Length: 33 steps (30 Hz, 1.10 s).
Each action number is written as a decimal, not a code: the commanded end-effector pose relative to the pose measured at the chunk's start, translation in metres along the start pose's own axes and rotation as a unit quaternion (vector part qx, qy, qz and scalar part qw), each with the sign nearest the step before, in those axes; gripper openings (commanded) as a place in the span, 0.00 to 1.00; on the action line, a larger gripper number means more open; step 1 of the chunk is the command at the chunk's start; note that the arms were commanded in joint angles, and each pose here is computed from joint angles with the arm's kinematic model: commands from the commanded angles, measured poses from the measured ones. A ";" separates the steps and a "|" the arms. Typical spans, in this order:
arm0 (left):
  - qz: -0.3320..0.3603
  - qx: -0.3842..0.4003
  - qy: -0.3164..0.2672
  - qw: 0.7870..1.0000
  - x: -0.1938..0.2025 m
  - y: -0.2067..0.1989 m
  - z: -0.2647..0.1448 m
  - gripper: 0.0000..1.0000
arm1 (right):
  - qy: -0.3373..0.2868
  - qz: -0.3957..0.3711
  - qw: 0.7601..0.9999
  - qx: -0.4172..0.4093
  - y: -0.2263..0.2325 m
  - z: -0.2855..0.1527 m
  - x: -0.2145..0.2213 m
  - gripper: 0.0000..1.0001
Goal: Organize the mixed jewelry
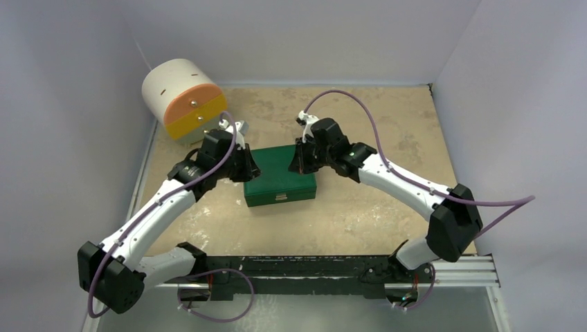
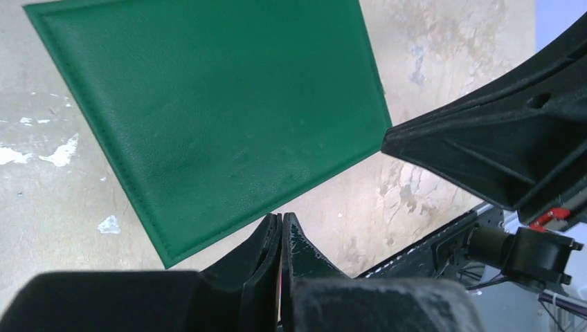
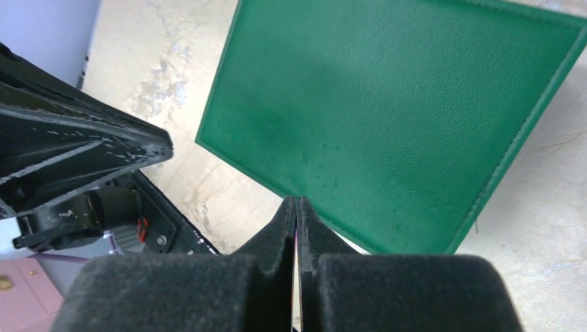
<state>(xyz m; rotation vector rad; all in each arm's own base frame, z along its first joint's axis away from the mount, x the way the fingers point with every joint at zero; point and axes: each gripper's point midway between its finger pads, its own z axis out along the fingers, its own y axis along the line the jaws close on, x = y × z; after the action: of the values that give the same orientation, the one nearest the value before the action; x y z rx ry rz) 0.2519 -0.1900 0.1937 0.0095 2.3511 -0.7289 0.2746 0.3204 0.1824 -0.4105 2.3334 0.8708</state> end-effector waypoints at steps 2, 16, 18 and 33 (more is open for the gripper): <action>0.002 0.002 -0.004 1.000 0.002 -0.005 0.017 0.00 | 0.007 0.000 0.999 0.046 -0.002 0.012 0.013 0.00; -0.039 -0.007 0.053 0.998 0.056 0.010 0.059 0.00 | 0.045 0.012 0.997 0.062 0.003 0.035 0.041 0.00; -0.042 -0.010 0.057 0.997 0.060 0.013 0.061 0.00 | 0.050 0.013 0.997 0.064 0.002 0.037 0.045 0.00; -0.025 -0.082 0.083 0.993 0.084 0.048 0.056 0.00 | 0.093 0.018 0.990 0.109 -0.027 0.044 0.089 0.00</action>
<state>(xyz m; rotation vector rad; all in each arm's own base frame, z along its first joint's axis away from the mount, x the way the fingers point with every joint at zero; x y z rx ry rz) 0.2391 -0.2116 0.1045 -0.0614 2.5143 -0.7005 0.2442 0.3347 0.1036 -0.3942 2.5445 0.6762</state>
